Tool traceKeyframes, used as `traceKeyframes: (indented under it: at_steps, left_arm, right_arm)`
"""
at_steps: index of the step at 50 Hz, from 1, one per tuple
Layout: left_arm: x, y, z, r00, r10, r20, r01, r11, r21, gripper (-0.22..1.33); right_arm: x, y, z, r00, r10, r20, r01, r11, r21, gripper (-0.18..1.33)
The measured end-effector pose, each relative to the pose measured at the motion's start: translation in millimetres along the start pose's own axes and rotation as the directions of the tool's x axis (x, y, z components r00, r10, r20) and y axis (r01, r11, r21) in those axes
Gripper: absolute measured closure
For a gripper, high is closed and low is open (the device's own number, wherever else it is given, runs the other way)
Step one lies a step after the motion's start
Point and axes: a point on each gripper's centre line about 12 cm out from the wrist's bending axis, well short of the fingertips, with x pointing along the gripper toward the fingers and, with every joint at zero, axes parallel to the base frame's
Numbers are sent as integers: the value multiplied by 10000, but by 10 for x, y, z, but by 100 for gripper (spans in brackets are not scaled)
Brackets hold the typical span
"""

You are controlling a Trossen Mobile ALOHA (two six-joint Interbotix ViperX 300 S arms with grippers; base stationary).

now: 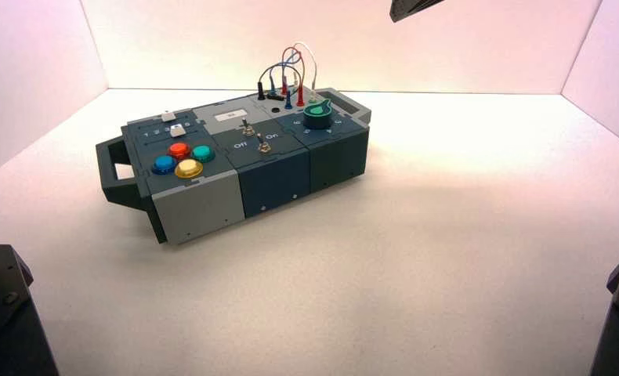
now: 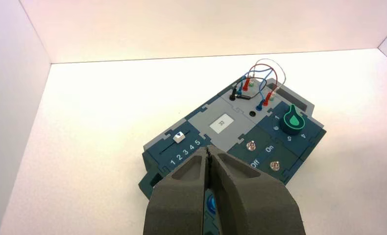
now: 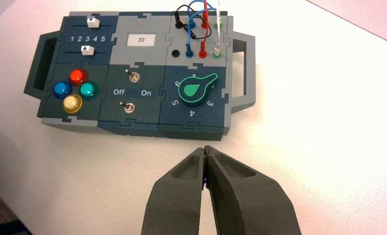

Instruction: Push the yellow button with the left gripper.

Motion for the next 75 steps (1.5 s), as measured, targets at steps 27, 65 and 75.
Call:
traceKeyframes:
  at_steps: [27,65,75]
  left_arm:
    - [56,1,-16,9994,-28,-332,24,10000,-96,128]
    - [669,-239,-108,8947,-945,-4365,1234,9916,383,128]
    - [882,-273,-112,8320,-890,-5475,1319,9905,395,128]
  right_arm:
    - [20,-1,-22,10000,3,-92,-3,10000,32,129]
    - [196,-5,-83,9974,21,-718,-11,9999,137,129]
    - [211,-1,-73,9973,28,-734,-19,9999,126,129]
